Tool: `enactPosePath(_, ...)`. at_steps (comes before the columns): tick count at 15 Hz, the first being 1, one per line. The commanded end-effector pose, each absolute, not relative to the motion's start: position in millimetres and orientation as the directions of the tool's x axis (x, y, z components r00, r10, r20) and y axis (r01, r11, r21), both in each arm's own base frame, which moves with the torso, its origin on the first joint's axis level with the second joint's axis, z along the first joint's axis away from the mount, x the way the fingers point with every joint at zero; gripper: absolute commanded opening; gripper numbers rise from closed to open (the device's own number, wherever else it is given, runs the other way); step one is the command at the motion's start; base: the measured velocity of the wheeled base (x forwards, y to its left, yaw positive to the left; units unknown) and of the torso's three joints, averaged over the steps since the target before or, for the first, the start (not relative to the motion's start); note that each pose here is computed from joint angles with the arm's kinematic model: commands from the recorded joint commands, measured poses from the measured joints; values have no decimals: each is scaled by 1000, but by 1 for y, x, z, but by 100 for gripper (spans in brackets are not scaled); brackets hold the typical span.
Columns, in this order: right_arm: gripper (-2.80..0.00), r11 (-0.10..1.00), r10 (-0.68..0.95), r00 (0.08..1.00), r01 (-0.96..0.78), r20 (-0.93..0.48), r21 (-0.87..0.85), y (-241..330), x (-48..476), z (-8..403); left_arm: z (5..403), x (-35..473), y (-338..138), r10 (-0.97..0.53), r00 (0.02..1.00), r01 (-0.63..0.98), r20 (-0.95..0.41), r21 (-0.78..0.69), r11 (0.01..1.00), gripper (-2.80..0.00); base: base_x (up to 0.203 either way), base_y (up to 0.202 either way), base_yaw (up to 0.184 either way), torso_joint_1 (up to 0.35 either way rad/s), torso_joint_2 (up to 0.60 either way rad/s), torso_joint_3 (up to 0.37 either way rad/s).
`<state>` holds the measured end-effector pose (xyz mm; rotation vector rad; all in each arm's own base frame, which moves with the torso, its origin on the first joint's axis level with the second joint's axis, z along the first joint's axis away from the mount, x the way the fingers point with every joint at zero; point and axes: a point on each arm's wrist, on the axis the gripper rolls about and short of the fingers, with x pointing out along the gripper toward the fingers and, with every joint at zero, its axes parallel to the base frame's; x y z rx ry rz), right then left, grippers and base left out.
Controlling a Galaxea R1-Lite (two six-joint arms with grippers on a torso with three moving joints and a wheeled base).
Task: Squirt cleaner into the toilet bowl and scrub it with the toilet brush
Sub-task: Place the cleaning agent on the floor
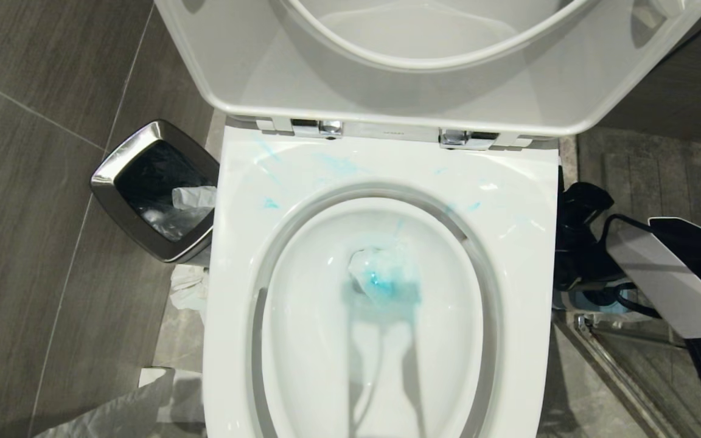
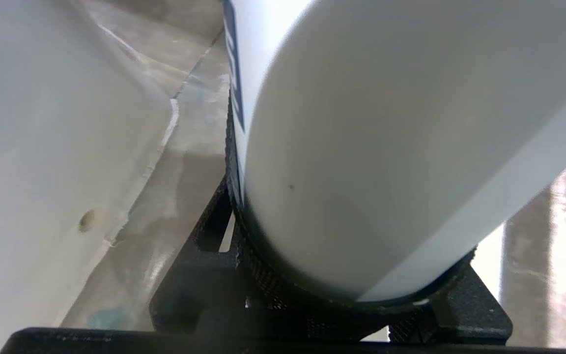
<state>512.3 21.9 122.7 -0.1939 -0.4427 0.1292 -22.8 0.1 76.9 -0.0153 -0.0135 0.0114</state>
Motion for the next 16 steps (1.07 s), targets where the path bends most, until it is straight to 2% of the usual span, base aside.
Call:
enactPosePath(1, -280, 972, 177, 891, -92, 417, -216, 28, 515, 118, 75, -22, 0, 12, 1000, -12, 6, -15, 1000, -280, 0, 0, 0, 0, 0, 0)
enactPosePath(6, -280, 971, 186, 869, -91, 458, -221, 35, 527, 113, 75, -22, 0, 12, 1000, -12, 6, -15, 1000, -280, 0, 0, 0, 0, 0, 0)
enactPosePath(15, -280, 969, 192, 872, -95, 450, -229, 39, 528, 100, 75, -22, 0, 12, 1000, -12, 6, -15, 1000, -280, 0, 0, 0, 0, 0, 0)
enactPosePath(16, 0, 966, 192, 873, -87, 448, -244, 40, 528, 99, 75, -22, 0, 12, 1000, -12, 6, -15, 1000, -280, 0, 0, 0, 0, 0, 0)
